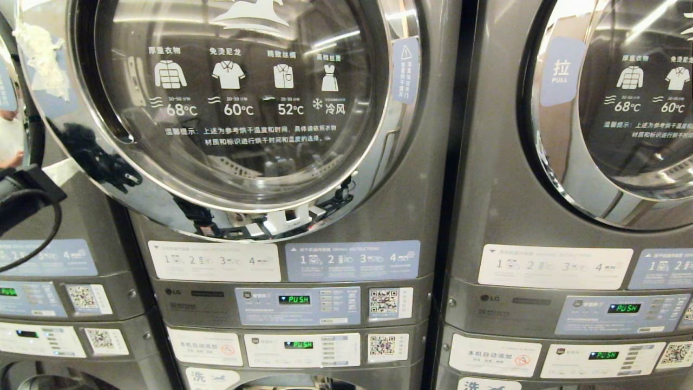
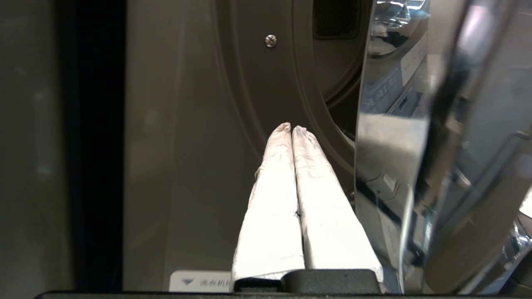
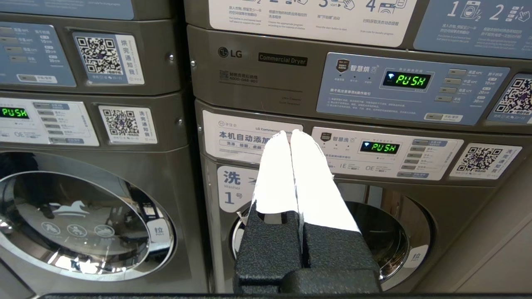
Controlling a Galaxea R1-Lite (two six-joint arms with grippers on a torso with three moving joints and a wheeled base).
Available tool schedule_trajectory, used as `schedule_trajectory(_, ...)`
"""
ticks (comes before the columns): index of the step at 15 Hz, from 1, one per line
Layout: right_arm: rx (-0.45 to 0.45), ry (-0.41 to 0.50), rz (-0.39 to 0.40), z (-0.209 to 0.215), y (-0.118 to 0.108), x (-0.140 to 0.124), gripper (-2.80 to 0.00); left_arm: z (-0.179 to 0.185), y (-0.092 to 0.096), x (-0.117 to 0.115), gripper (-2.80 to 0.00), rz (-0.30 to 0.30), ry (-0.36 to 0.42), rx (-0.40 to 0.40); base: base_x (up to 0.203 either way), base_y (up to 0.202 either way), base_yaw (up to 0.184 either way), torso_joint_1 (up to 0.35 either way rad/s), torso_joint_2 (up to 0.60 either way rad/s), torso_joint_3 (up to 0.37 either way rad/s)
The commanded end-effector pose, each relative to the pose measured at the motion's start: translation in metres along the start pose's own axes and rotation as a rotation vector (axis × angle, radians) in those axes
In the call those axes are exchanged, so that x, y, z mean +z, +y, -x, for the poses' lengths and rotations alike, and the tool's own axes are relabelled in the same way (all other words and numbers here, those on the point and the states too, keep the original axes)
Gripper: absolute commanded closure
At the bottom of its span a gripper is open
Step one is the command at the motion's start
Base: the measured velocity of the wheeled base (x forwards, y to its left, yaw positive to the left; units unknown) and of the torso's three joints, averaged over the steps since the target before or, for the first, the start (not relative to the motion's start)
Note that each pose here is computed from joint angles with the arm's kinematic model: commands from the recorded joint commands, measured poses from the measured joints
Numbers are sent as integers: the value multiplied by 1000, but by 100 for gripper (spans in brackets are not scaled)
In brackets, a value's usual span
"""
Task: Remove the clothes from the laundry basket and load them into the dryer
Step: Open the dryer
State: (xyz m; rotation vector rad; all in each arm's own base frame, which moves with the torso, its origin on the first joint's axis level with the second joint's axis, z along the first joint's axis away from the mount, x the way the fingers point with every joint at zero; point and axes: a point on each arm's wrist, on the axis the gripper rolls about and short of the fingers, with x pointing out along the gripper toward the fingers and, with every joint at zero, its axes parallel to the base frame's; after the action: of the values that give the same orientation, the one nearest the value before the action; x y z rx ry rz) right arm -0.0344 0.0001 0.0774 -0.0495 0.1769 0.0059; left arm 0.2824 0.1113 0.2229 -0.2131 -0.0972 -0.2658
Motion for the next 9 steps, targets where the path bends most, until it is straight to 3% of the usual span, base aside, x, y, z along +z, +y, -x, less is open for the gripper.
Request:
schedule_trajectory(1, 0, 1, 1, 0, 0, 0, 0, -15, 2, -10, 0, 16, 18, -23, 0, 0, 0, 0, 0, 0)
schedule_trajectory(5, -12, 2, -2, 0, 0, 0, 0, -11, -11, -10, 0, 20, 21, -40, 0, 0, 0, 0, 0, 0)
schedule_trajectory(9, -12, 2, 1, 0, 0, 0, 0, 18, -45, 2, 0, 4, -4, -89, 0, 0, 0, 0, 0, 0)
